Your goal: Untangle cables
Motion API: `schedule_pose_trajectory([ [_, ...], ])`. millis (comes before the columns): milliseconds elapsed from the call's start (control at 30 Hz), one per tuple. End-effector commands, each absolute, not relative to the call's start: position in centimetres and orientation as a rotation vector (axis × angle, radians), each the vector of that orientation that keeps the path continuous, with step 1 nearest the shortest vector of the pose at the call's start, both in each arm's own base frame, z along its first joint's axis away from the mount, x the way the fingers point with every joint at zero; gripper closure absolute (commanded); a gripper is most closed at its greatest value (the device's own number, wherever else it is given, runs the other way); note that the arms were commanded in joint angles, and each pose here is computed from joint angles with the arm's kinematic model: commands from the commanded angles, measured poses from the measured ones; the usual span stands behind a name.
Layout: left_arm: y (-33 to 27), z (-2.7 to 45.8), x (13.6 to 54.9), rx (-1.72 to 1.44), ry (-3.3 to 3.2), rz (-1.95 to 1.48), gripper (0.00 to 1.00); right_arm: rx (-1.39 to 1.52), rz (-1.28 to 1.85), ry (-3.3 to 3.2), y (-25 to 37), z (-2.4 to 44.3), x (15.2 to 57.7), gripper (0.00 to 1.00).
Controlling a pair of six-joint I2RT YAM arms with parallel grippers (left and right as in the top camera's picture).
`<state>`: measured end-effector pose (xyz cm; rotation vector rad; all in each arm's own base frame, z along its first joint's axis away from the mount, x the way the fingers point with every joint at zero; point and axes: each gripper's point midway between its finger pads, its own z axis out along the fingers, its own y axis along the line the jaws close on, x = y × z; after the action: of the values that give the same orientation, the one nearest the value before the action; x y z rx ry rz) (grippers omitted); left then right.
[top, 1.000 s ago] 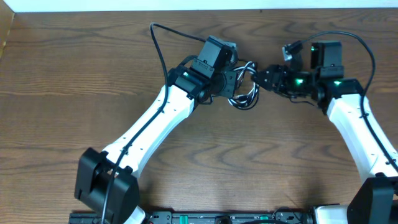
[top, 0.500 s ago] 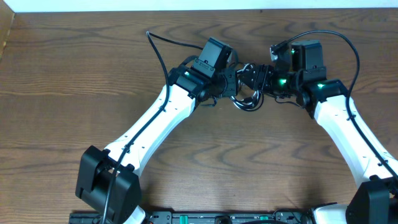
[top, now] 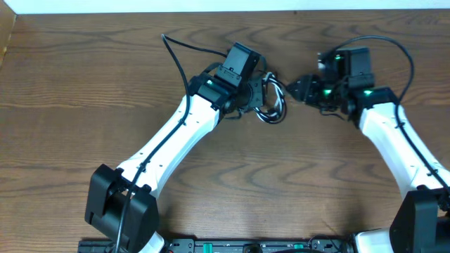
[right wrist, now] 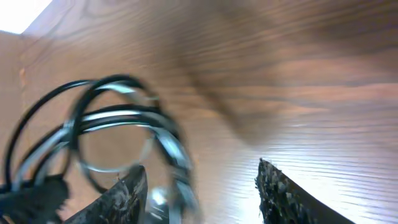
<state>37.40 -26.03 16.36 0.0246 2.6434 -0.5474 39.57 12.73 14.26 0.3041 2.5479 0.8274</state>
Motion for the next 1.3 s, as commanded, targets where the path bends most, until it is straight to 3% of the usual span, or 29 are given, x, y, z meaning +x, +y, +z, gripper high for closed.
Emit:
schedule_pose_trajectory([
  [0, -24.8, 16.4, 38.3, 0.046, 2.612, -0.449, 0.93, 0.285, 0.802, 2.477, 10.8, 16.6, 39.7, 0.46],
  [300, -25.1, 16.5, 38.1, 0.052, 2.616, -0.469, 0.93, 0.040, 1.048, 2.356, 14.9, 20.4, 39.1, 0.45],
  [833, -27.4, 16.8, 36.4, 0.087, 2.669, -0.682, 0.93, -0.033, 1.154, 2.492, 22.9, 14.2, 38.9, 0.51],
  [1000, -28.4, 17.0, 35.6, 0.113, 2.686, -0.769, 0.93, 0.043, 1.141, 2.537, 23.6, 12.2, 39.2, 0.57],
  [1267, -28.7, 17.1, 35.3, 0.125, 2.691, -0.801, 0.92, 0.120, 1.096, 2.559, 23.0, 11.4, 39.7, 0.57],
])
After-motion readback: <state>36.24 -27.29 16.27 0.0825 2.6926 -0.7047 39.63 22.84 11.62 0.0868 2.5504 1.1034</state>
